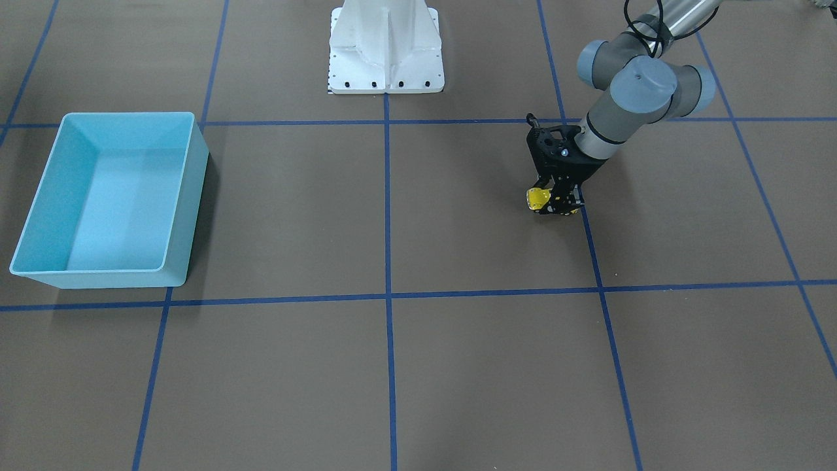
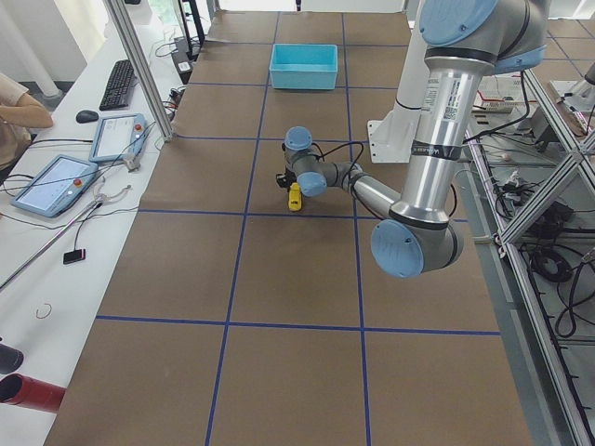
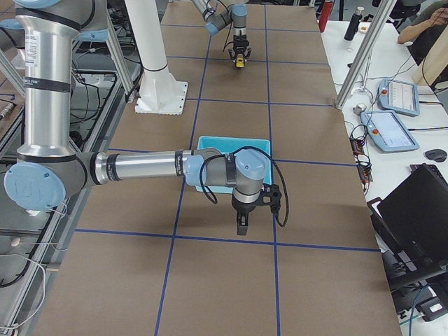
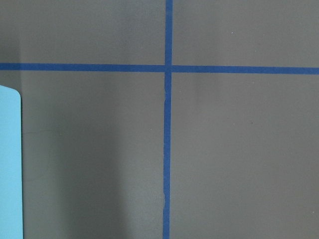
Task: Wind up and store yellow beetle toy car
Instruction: 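Press the held car down onto the table with the left gripper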
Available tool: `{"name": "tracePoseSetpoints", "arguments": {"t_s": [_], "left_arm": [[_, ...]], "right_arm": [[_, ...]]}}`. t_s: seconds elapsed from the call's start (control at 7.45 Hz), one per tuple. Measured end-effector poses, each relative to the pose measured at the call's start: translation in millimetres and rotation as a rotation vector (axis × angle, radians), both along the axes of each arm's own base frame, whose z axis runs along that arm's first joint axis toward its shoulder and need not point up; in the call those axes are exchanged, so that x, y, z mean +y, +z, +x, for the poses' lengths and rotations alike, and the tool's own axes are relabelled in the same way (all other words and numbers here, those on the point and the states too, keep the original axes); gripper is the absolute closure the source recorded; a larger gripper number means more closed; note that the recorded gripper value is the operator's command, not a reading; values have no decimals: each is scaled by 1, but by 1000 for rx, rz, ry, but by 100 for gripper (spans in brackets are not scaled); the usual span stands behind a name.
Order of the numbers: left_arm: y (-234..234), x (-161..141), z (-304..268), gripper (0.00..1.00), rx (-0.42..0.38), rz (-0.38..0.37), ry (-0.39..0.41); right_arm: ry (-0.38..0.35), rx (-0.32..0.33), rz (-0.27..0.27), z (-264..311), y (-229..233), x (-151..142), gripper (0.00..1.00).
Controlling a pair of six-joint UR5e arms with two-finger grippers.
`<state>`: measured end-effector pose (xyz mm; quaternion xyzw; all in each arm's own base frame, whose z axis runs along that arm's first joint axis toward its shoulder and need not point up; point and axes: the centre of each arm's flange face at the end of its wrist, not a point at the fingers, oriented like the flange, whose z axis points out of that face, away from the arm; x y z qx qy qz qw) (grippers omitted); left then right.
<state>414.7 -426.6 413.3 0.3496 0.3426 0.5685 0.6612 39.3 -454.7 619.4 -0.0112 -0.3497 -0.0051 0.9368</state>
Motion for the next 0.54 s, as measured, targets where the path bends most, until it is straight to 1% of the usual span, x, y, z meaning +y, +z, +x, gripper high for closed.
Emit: {"name": "tracePoseSetpoints", "arguments": {"t_s": [0.54], "left_arm": [[5, 0, 0, 75, -7, 7, 7]], "right_arm": [[0, 0, -1, 0, 1, 0, 0]]}}
